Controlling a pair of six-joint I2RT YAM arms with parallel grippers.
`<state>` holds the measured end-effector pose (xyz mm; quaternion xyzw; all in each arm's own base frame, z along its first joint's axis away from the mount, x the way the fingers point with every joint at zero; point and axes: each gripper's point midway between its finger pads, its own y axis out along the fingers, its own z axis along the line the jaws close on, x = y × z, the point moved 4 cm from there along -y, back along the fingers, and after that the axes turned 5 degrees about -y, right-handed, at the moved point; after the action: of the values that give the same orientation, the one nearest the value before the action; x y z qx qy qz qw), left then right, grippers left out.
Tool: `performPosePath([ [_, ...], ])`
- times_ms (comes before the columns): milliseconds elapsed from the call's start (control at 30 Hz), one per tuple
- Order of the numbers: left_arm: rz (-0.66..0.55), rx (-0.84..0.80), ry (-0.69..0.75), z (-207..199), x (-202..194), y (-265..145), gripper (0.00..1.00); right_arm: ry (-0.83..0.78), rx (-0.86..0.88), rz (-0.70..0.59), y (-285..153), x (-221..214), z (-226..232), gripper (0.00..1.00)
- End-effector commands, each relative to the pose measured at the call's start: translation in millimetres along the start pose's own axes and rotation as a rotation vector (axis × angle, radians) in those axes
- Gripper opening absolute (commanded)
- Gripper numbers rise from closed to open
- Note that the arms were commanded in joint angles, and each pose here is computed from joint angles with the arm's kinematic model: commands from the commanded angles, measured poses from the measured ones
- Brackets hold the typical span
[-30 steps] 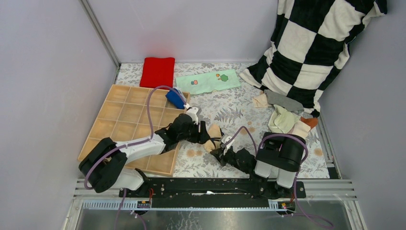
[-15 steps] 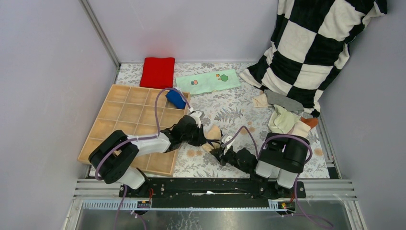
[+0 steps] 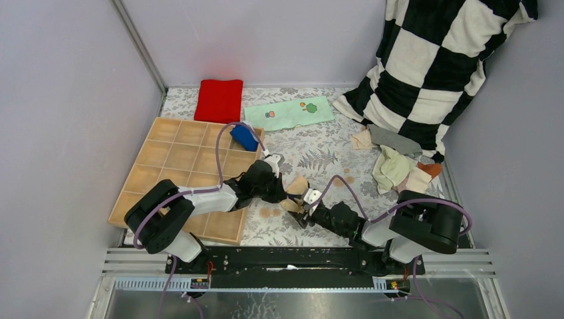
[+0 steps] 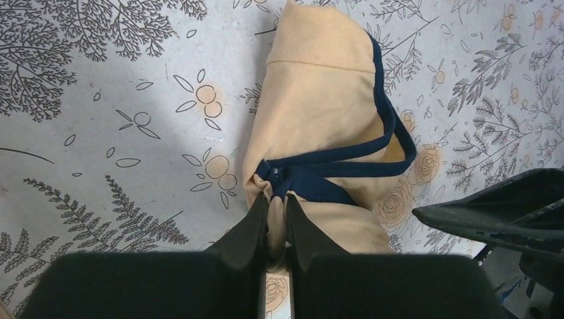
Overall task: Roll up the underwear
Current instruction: Roll the underwear to the center of the board.
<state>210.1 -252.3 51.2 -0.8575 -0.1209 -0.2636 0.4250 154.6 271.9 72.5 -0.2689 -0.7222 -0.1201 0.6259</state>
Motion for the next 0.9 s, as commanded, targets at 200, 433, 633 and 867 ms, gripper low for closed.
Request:
performPosePath([
  [200,-0.010,-0.012,0.012,-5,4,5,0.00,-0.049,0.016,0.074,14,-12,2,0.64],
  [433,-0.011,-0.015,0.010,-6,6,5,0.00,-0.035,0.008,0.101,19,-23,5,0.54],
  [633,-0.016,-0.018,0.007,-7,7,4,0.00,0.035,-0.062,0.048,10,-22,-1,0.26],
  [867,-0.026,-0.022,0.000,-10,11,3,0.11,0.161,-0.081,-0.005,8,-21,2,0.09],
])
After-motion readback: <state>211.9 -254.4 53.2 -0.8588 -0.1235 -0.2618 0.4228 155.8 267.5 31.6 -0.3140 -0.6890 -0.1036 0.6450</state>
